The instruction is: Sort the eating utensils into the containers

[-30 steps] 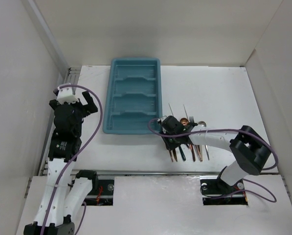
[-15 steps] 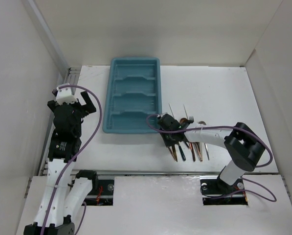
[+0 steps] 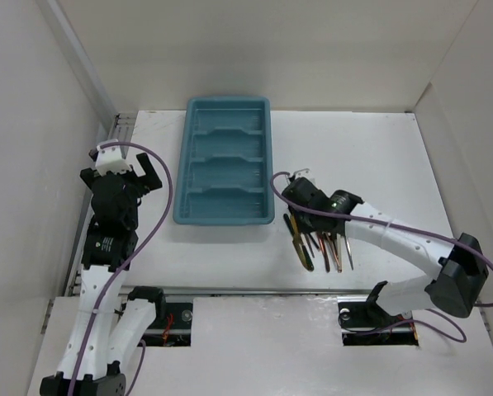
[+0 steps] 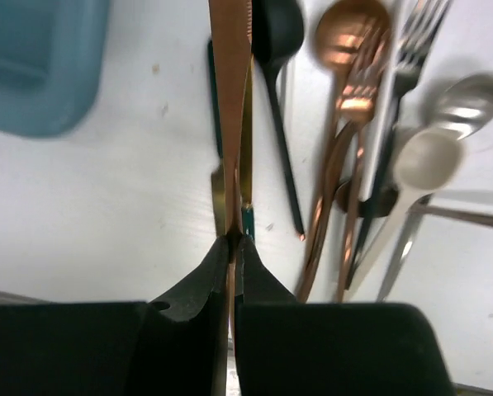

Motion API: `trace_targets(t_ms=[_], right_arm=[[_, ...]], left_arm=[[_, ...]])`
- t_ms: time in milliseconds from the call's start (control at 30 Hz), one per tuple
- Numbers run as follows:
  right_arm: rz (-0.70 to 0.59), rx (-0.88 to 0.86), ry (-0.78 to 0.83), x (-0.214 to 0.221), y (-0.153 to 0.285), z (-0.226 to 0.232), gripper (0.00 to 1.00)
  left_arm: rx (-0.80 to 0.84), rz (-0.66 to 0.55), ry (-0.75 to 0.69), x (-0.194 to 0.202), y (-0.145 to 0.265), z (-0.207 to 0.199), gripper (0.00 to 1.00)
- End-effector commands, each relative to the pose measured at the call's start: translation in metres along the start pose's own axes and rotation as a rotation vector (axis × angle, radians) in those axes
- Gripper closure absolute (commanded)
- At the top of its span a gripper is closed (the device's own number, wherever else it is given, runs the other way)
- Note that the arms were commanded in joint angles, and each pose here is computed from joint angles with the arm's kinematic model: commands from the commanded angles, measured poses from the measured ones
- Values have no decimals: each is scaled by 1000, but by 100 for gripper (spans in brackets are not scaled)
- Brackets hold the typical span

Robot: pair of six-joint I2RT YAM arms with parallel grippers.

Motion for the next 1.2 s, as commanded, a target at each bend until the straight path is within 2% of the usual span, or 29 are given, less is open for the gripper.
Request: trace_targets(t_ms=[0,33,100,133,200,233,267,300,333,400,433,600,833,933,1033,1067,1100,1133,1167], right_arm=[[-150,64,-9,-43,27,-5,100],[-205,68,14,-57,35,-4,100],[-356,-55,78,-102,48,24,100],[-420,-107,243,-120,52,34,100],[-564,-280,350,-160,68,73,100],[-552,-285,500,-168,47,89,100],[-535,-356,579,-171,40,106,100],[-574,-397,625,-190,48,122,100],[-510,-406,741,-187,12,138,100],[-485,-498,832,-192,2,162,100],[-395,-521,900,-179,-26,168,100],[-308,-571,1004,-144,-52,180,100],[-268,-612,1067,-109,-50,182,99],[-278,-569,1029,-112,-46,176,74],[-301,-454,911,-130,-24,165,61],[-328,-432,869,-136,-13,161,47],[-348,-392,825,-136,-7,152,0],[-407,-400,771,-142,20,142,0],[-411,-408,698,-137,29,136,0]], left_arm=[[-21,-78,17,-21,-1,4,0],[-21,-78,17,-21,-1,4,0],[-21,-73,15,-19,-5,2,0],[-21,-72,6,-18,-5,3,0],[-32,-73,7,-19,-7,3,0],[-33,-82,10,-20,-8,3,0],[-32,-72,7,-19,-10,2,0],[-32,-72,6,-19,-10,2,0],[-33,-80,-1,-22,-9,3,0],[-67,-76,-10,-22,-10,9,0],[-86,-74,-8,-21,-10,12,0],[-123,-70,-17,-23,-9,19,0],[-114,-65,-19,-16,-15,16,0],[-104,-75,-17,-17,-18,14,0],[-81,-68,-30,-16,-23,10,0],[-81,-68,-30,-16,-23,10,0],[-81,-68,-30,-16,-23,10,0],[-81,-68,-30,-16,-23,10,0],[-71,-69,-30,-16,-23,9,0]])
Point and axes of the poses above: each gripper's point midway between its finger pads, its own y axis back along the fingers, its own z axis along the line the jaws close on, x = y × z, the point moved 6 cm from there along y, back along the fingers, and after that the axes turned 12 degrees about -y, right-handed, at the moved point
